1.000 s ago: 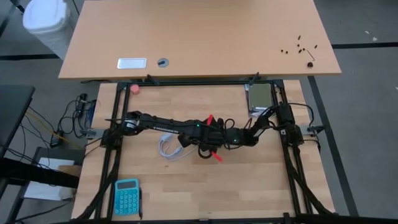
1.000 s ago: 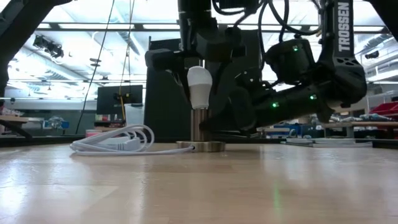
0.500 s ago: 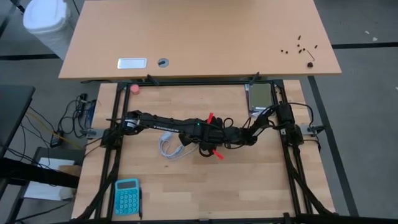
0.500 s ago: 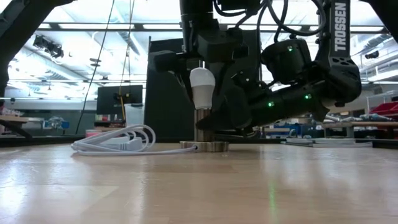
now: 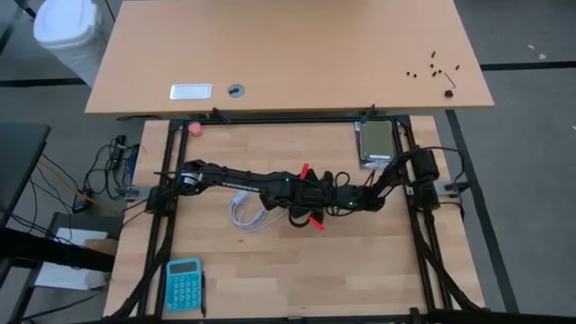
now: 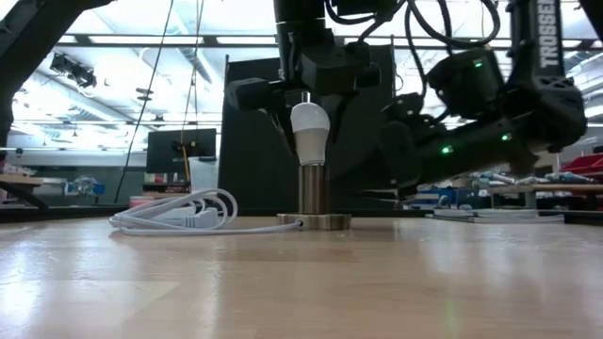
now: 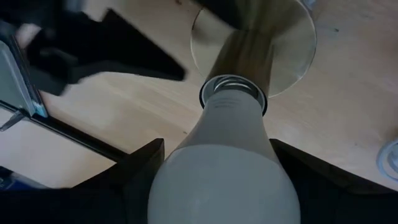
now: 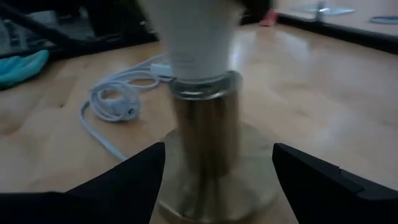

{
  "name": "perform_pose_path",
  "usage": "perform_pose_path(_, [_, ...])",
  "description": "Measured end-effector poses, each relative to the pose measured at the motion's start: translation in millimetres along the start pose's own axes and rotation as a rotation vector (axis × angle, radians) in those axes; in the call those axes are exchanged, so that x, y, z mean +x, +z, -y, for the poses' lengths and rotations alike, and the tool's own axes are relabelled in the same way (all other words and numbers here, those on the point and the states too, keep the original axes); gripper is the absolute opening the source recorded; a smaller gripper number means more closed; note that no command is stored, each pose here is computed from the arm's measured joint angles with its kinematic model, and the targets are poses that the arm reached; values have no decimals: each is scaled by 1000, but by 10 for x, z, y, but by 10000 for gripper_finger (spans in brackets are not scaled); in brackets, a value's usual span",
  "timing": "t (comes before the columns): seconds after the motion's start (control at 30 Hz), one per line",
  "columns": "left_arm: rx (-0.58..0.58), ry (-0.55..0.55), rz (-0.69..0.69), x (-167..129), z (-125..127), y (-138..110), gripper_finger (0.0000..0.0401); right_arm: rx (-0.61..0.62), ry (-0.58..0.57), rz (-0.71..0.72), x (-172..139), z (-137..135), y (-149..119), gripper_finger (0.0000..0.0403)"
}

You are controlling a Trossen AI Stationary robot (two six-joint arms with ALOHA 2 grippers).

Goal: Screw lightbulb
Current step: Insert the lightbulb into the lamp holder

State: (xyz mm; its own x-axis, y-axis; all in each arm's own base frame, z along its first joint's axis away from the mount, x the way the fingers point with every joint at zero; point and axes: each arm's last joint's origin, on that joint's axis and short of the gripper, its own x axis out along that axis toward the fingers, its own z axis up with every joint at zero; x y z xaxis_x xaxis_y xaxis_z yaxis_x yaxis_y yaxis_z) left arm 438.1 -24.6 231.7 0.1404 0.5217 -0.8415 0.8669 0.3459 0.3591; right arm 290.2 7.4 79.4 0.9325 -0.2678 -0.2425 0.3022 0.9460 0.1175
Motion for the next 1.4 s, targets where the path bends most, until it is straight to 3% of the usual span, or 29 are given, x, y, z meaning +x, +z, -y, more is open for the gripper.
perform_pose_path(0.1, [4, 0, -3, 1, 0, -1, 283, 6, -70, 9, -108, 53, 6, 309])
perform_pose_path(0.3, [50, 7, -2, 4, -5, 5, 283, 15, -98, 6, -48, 137, 3, 309])
perform_pose_path(0.97, [65, 24, 10, 10, -20, 29, 283, -1, -59, -4, 190, 164, 69, 309])
perform_pose_path(1.4, [7, 5, -7, 121, -102, -135, 283, 6, 28, -80, 185, 143, 6, 309])
